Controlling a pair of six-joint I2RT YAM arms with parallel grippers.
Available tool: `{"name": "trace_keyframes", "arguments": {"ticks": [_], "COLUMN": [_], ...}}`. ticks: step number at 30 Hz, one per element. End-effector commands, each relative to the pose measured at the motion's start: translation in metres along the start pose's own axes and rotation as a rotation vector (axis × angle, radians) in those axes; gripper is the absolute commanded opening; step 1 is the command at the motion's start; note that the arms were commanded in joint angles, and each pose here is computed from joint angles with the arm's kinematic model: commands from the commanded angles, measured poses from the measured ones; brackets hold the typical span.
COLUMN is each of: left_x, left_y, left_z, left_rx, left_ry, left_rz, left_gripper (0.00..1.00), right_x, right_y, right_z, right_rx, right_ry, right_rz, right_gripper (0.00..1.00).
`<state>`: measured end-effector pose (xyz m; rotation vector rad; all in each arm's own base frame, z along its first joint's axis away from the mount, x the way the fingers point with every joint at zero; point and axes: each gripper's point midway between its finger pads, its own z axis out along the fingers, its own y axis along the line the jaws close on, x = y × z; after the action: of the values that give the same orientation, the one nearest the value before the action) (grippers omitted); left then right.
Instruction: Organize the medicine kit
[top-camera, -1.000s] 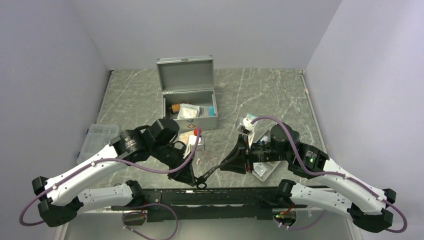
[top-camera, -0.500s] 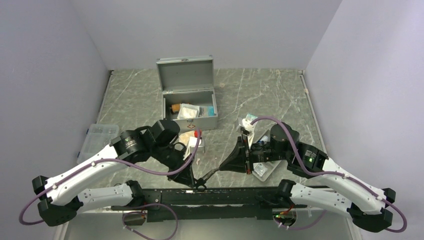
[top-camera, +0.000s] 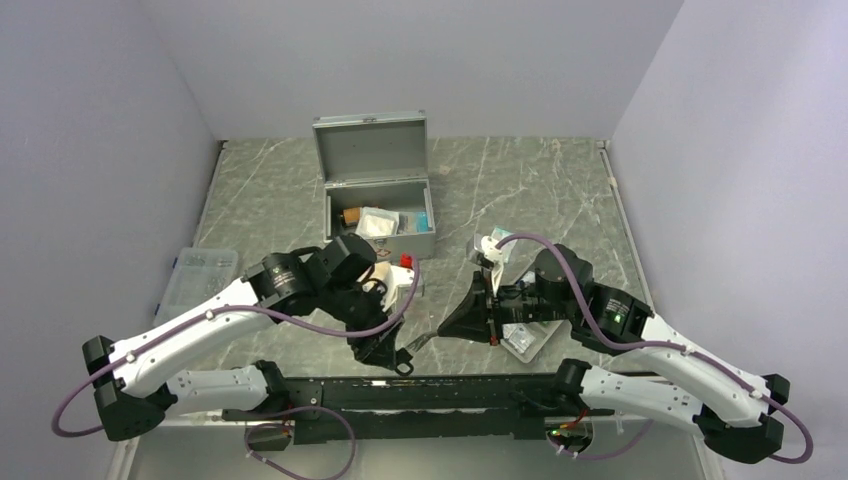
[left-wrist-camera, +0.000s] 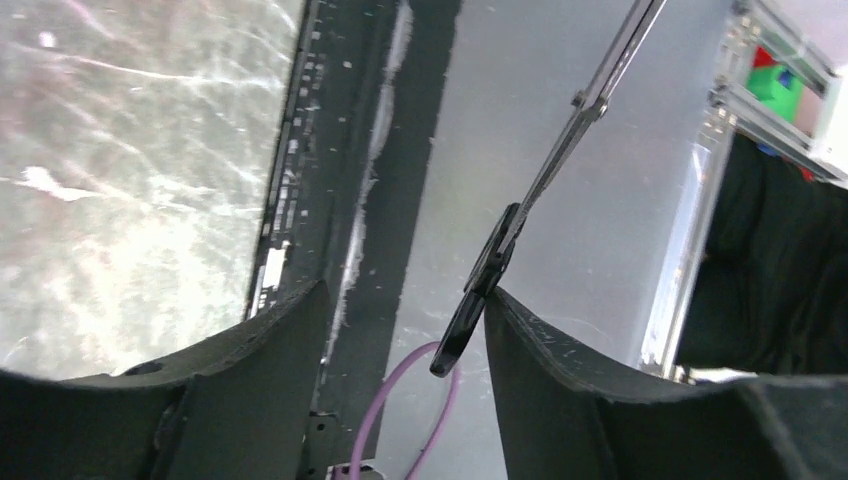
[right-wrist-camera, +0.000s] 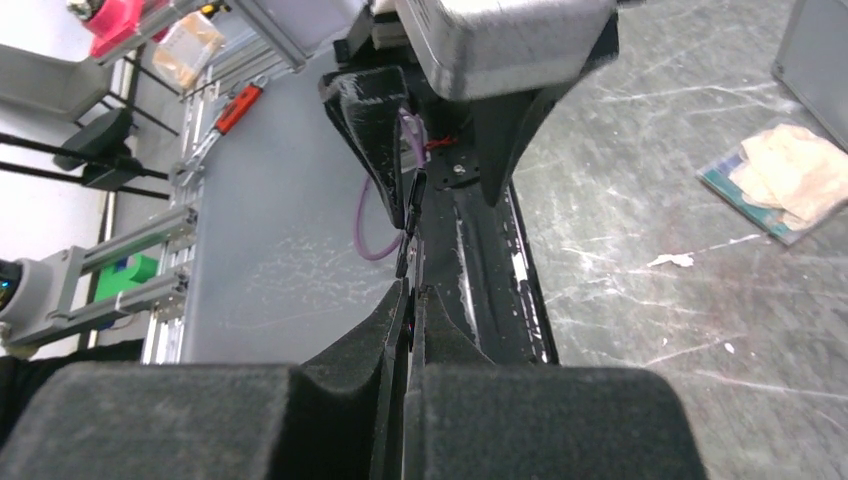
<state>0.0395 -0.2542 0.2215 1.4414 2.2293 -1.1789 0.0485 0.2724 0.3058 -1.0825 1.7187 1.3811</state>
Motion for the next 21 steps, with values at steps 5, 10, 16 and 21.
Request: {"name": "trace_keyframes", "arguments": {"ticks": [5, 10, 16, 21], "left_x": [-0.057, -0.068, -0.056, -0.043], "left_y": [0.027, 0.056, 0.079, 0.087], "left_z": [-0.055, -0.104, -0.138, -0.145], "left_rx": [-0.341, -0.624, -0.831, -0.875], "left_ry": [-0.261, -0.428, -0.541, -0.600], "left_rz": [0.054, -0.015, -0.104, -0.130], "left_gripper": [0.71, 0.80, 0.98, 0.99], "right_x": [-0.006, -0.023, -0.056, -0.087], "right_y": [-0.036, -0.070, -0.123, -0.164], "right_z": [0.006, 0.008, 0.012, 0.017], "right_rx": [0.181, 0.323, 0.492, 0.574], "right_ry": [-0.001, -0.068, -0.181, -0.294], "right_rz": [-0.006, 0.022, 0.119, 0.203], "right_gripper": [0.00, 0.00, 0.00, 0.00]}}
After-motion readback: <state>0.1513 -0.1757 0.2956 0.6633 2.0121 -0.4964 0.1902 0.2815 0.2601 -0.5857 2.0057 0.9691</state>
